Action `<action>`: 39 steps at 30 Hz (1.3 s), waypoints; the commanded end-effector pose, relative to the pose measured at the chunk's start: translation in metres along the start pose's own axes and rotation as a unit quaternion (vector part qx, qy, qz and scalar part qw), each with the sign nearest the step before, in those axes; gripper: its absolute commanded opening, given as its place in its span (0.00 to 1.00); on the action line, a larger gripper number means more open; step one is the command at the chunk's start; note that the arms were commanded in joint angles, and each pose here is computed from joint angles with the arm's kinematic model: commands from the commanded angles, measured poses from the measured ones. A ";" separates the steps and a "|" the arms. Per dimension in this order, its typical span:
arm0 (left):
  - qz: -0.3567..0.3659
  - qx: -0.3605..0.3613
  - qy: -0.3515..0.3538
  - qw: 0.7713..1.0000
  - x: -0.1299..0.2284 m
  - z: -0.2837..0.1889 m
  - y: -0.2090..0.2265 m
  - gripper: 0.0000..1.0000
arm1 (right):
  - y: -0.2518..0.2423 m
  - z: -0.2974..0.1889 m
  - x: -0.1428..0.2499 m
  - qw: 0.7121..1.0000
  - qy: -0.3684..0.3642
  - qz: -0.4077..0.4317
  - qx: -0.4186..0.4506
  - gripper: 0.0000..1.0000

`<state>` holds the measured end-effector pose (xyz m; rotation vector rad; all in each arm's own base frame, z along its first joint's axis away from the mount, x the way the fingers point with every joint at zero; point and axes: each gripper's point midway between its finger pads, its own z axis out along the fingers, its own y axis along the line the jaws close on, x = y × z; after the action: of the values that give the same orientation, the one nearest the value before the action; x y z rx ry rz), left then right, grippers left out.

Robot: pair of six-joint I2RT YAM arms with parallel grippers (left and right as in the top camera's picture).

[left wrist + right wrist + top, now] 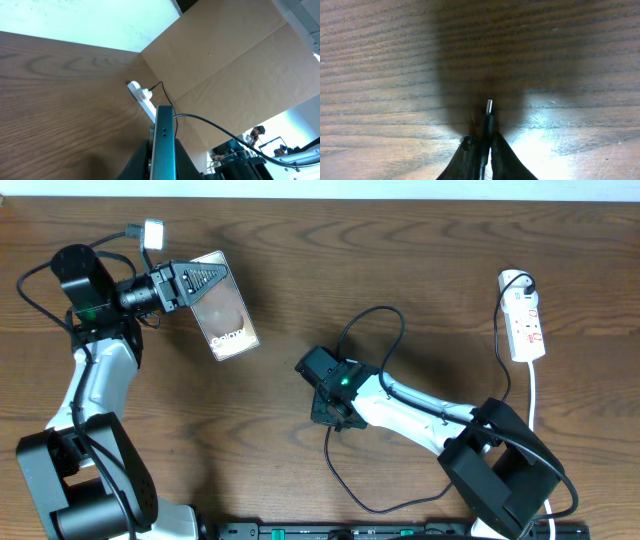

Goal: Plug charger to phone and switch on socket
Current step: 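Lower the right gripper onto the black cable's USB-C end and grasp it, then lift the cable end with the right gripper toward the phone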

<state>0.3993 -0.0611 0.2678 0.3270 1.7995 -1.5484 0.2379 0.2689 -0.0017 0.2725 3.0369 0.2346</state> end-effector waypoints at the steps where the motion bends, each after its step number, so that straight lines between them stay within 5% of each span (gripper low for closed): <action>1: 0.019 0.010 0.008 1.000 0.001 0.000 -0.009 0.07 | -0.011 0.011 -0.001 1.000 0.002 0.010 0.022 0.01; 12: 0.019 0.010 0.008 1.000 0.001 -0.001 -0.009 0.07 | -0.010 0.008 -0.002 0.998 0.063 -0.002 -0.026 0.01; 16: 0.019 0.010 0.008 1.000 0.001 0.000 -0.009 0.07 | 0.015 -0.002 0.005 0.982 0.119 -0.068 -0.128 0.01; 21: 0.019 0.009 0.007 1.000 0.000 0.000 -0.009 0.07 | 0.049 -0.033 0.010 0.928 0.175 -0.145 -0.296 0.01; 24: 0.019 0.009 0.007 1.000 0.000 0.000 -0.009 0.07 | 0.073 -0.071 0.010 0.851 0.173 -0.231 -0.439 0.01; 27: 0.018 0.006 0.004 1.000 -0.001 0.000 -0.008 0.07 | 0.091 -0.117 0.014 0.739 0.138 -0.331 -0.571 0.01; 39: -0.133 -0.060 -0.073 0.987 -0.024 -0.003 0.018 0.07 | 0.113 -0.132 -0.007 0.709 0.066 -0.369 -0.597 0.01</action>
<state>0.4183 -0.0524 0.2649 0.0733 1.8550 -1.5634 0.2557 0.3577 0.1435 -1.0007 2.1387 1.8922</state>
